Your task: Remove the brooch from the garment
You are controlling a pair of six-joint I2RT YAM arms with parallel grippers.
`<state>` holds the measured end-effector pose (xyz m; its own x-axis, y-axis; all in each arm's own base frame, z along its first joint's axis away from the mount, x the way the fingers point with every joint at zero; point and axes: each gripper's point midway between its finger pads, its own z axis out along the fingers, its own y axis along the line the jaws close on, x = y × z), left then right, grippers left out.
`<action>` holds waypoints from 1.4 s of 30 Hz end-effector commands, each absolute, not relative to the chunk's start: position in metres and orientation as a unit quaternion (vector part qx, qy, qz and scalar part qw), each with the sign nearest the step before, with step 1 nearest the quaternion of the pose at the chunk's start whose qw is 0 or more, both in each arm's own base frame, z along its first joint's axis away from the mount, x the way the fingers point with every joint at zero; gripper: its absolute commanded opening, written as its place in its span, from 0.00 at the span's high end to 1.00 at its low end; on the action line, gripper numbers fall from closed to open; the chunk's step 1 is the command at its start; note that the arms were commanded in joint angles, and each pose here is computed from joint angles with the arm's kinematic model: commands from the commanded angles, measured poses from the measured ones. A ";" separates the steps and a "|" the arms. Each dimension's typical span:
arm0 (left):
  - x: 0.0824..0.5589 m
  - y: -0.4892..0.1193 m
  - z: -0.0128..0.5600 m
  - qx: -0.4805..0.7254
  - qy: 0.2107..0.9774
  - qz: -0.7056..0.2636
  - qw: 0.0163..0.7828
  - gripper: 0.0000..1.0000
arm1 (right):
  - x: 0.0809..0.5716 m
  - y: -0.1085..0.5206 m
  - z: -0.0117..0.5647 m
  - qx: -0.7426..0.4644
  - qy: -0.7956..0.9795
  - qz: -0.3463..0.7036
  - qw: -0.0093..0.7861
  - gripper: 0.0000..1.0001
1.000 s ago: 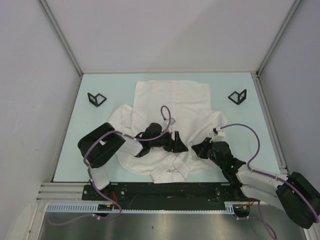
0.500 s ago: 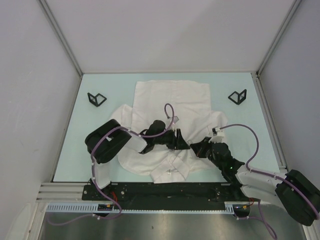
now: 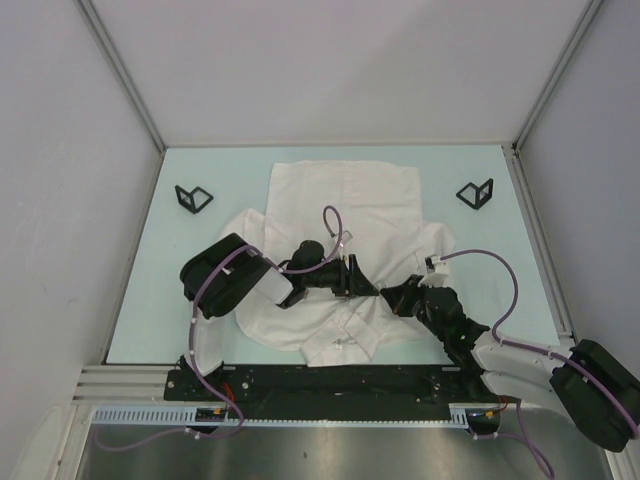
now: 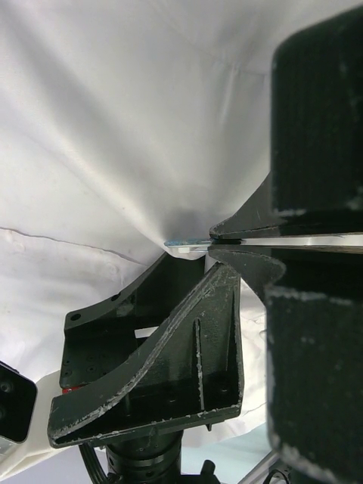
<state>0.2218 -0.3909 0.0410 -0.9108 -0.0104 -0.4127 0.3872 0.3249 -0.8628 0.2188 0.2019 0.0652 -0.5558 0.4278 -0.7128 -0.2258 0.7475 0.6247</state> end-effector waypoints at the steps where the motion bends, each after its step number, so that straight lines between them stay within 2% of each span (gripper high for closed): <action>1: 0.222 -0.394 0.056 0.130 0.771 -0.594 0.187 0.40 | 0.226 0.205 0.081 0.067 0.788 0.364 0.492 1.00; 4: 0.225 -0.393 0.052 0.116 0.778 -0.590 0.183 0.40 | 0.225 0.207 0.081 0.065 0.788 0.366 0.491 1.00; 8: 0.229 -0.392 0.051 0.106 0.780 -0.588 0.186 0.48 | 0.225 0.207 0.081 0.064 0.788 0.365 0.492 1.00; 13: 0.232 -0.393 0.051 0.102 0.781 -0.587 0.188 0.49 | 0.224 0.207 0.080 0.064 0.789 0.364 0.491 1.00; 19: 0.235 -0.394 0.054 0.088 0.777 -0.595 0.188 0.57 | 0.223 0.207 0.079 0.063 0.789 0.365 0.491 1.00; 30: 0.238 -0.394 0.056 0.073 0.775 -0.598 0.188 0.52 | 0.222 0.208 0.079 0.059 0.788 0.368 0.490 1.00; 39: 0.238 -0.394 0.052 0.070 0.779 -0.595 0.186 0.57 | 0.222 0.210 0.083 0.058 0.783 0.372 0.495 1.00; 42: 0.237 -0.395 0.052 0.073 0.778 -0.596 0.184 0.62 | 0.223 0.210 0.084 0.059 0.782 0.373 0.496 1.00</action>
